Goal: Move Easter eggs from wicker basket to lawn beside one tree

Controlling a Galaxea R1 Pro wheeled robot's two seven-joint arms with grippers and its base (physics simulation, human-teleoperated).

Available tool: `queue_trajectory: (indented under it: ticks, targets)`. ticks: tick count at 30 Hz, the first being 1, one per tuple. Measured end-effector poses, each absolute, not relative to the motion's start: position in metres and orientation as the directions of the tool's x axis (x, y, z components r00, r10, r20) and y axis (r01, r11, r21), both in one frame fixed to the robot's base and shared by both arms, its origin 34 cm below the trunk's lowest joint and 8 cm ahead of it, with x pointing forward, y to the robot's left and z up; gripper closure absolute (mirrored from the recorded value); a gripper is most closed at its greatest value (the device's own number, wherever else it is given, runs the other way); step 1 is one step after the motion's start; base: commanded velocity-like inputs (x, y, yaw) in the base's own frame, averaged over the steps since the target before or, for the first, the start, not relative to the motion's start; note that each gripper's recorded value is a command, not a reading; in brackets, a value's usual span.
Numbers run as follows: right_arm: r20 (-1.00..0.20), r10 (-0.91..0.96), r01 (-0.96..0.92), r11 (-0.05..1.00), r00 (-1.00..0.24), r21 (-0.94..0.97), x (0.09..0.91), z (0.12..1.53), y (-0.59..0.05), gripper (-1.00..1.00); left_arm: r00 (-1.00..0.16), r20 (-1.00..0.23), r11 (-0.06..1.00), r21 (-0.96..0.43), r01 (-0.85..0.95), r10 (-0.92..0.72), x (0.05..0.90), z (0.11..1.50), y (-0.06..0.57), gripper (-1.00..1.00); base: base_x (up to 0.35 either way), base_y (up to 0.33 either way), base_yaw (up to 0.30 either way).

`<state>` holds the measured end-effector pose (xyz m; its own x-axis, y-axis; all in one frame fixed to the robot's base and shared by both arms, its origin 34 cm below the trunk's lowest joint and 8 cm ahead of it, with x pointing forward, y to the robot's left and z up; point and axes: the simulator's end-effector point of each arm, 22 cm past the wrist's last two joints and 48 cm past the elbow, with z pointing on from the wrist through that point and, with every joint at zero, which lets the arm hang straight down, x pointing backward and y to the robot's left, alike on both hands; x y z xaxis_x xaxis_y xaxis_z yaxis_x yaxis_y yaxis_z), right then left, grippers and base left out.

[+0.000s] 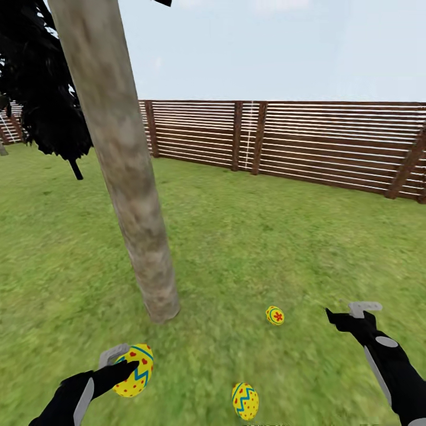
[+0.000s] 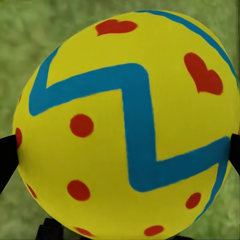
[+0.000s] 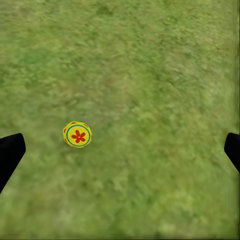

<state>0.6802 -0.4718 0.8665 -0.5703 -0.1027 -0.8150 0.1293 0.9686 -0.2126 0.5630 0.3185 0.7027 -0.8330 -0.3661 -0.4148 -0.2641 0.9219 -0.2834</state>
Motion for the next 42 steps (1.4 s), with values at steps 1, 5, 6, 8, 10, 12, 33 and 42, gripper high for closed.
queue_trajectory:
  ticks: [1,5,6,8,10,12,33,42]
  targets:
    - [-0.815,-0.102,0.129,0.969,-0.571,-0.212,0.68,0.866,-0.471,-1.0,-0.833,-0.415,0.922,-0.283,-0.264,-0.366,0.563,0.703,0.319,1.0,0.0,0.0,-0.21]
    - [-0.813,-0.101,0.129,0.969,-0.573,-0.212,0.681,0.862,-0.471,-1.0,-0.833,-0.416,0.922,-0.283,-0.264,-0.366,0.564,0.7,0.319,1.0,0.0,0.0,-0.079]
    - [-0.812,-0.101,0.129,0.969,-0.575,-0.212,0.68,0.86,-0.471,-1.0,-0.833,-0.416,0.922,-0.283,-0.264,-0.366,0.564,0.699,0.319,1.0,0.0,0.0,-0.007]
    - [-0.812,-0.1,0.129,0.969,-0.575,-0.211,0.681,0.858,-0.471,-1.0,-0.833,-0.416,0.922,-0.283,-0.264,-0.366,0.565,0.697,0.319,1.0,0.0,0.0,-0.002]
    - [-0.813,-0.1,0.13,0.969,-0.573,-0.211,0.682,0.857,-0.472,-1.0,-0.833,-0.416,0.922,-0.282,-0.264,-0.366,0.565,0.695,0.319,1.0,0.0,0.0,0.0]
    - [-0.814,-0.101,0.13,0.969,-0.571,-0.212,0.683,0.856,-0.472,-1.0,-0.833,-0.416,0.922,-0.282,-0.265,-0.366,0.566,0.693,0.32,1.0,0.0,0.0,0.0]
    - [-0.817,-0.102,0.128,0.969,-0.567,-0.211,0.689,0.834,-0.47,-1.0,-0.84,-0.399,0.922,-0.278,-0.271,-0.367,0.565,0.664,0.318,1.0,0.0,0.0,0.0]
    - [-0.817,-0.102,0.127,0.97,-0.567,-0.209,0.691,0.822,-0.468,-1.0,-0.839,-0.399,0.921,-0.279,-0.272,-0.369,0.567,0.653,0.317,1.0,0.0,0.0,0.0]
